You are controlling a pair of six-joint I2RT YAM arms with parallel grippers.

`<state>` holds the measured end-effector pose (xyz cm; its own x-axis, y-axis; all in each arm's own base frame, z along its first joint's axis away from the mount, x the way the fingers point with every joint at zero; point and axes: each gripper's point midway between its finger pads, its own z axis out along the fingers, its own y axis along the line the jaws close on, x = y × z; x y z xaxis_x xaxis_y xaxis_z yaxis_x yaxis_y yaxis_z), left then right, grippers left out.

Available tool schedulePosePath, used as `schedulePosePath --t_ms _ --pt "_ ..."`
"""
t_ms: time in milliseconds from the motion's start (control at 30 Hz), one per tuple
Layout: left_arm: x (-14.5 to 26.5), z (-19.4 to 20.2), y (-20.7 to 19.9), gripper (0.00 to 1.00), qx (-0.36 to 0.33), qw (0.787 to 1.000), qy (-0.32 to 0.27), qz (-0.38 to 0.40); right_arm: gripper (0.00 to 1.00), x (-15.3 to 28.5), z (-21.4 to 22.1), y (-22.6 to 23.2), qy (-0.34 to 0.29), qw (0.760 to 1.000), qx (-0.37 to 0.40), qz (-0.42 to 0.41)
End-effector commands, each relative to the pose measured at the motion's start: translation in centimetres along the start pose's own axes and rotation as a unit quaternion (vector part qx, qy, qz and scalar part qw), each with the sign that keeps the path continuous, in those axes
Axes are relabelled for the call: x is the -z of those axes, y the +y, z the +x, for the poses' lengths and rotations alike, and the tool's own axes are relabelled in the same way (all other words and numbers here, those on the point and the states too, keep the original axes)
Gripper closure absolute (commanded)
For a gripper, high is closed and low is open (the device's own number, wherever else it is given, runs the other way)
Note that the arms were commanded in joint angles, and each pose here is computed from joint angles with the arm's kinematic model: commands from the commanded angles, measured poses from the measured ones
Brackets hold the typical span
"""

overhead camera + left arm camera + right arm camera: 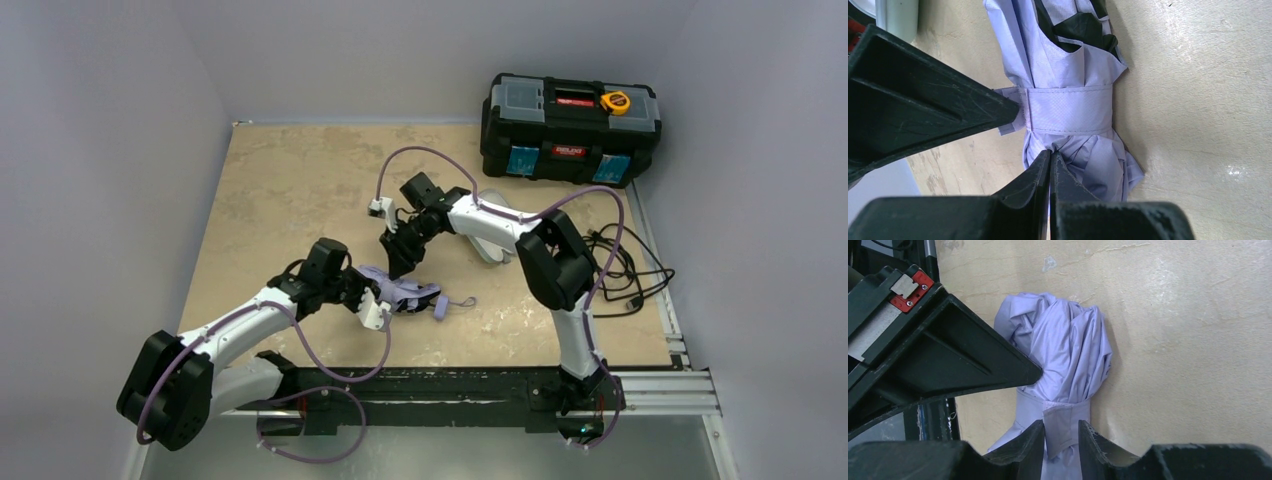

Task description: Open the umbrella

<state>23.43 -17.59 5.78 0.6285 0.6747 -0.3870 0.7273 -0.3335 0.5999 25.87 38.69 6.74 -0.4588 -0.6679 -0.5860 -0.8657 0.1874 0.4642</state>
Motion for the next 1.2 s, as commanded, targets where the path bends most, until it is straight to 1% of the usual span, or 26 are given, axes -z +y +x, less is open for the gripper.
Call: schedulePosePath --t_ms 0,67,100,233,333,467,500,567,667,733,833,933,1067,1167 --pt "-0.1 0.0 -4.3 1.00 0.040 0.996 -0.002 0.074 0.73 0.6 -1.3 0.2 -0.011 1.000 0.008 -0.009" --pt "-0.1 0.0 -4.2 1.00 0.040 0.997 -0.002 0.073 0.78 0.4 -1.0 -0.1 -0.007 1.000 0.005 -0.007" --pt "-0.1 0.0 -4.2 1.00 0.041 0.996 -0.001 0.073 0.78 0.4 -0.9 -0.2 -0.005 1.000 0.004 -0.005" --pt "0.0 0.1 -4.2 1.00 0.044 0.996 0.001 0.074 0.74 0.1 -0.8 -0.5 -0.002 1.000 0.003 0.006" --pt "0.0 0.0 -4.2 1.00 0.044 0.996 -0.001 0.073 0.74 -0.2 -0.9 -0.6 -0.002 1.000 0.014 0.024" --pt "0.0 0.0 -4.1 1.00 0.045 0.996 0.000 0.072 0.82 -0.6 -0.8 -0.9 -0.003 0.999 0.020 0.047" --pt "0.0 0.0 -4.1 1.00 0.046 0.996 0.000 0.072 0.86 -0.7 -0.9 -1.0 -0.004 0.999 0.023 0.050" --pt "0.0 0.1 -4.3 1.00 0.046 0.996 0.000 0.073 1.00 -1.0 -0.9 -0.9 -0.004 0.998 0.029 0.055" --pt "-0.1 0.2 -4.6 1.00 0.041 0.996 0.000 0.075 1.00 -1.3 -0.6 -2.0 0.005 0.994 0.034 0.106" --pt "-0.1 0.1 -5.2 1.00 0.021 0.997 -0.003 0.080 1.00 -1.0 -0.5 -3.1 -0.001 0.989 0.028 0.142" --pt "-0.1 -0.2 -6.5 1.00 -0.013 0.996 -0.017 0.086 1.00 -0.1 0.1 -5.8 0.009 0.977 0.030 0.212" --pt "-0.1 -0.2 -7.5 1.00 -0.018 0.995 -0.019 0.100 1.00 0.4 0.4 -8.0 0.016 0.966 0.030 0.255" --pt "-0.2 0.0 -8.1 1.00 -0.023 0.994 -0.018 0.107 1.00 0.4 1.1 -9.8 0.037 0.956 0.045 0.288" --pt "-0.2 0.0 -8.5 1.00 -0.030 0.993 -0.018 0.111 1.00 0.2 1.5 -9.9 0.045 0.957 0.049 0.284"
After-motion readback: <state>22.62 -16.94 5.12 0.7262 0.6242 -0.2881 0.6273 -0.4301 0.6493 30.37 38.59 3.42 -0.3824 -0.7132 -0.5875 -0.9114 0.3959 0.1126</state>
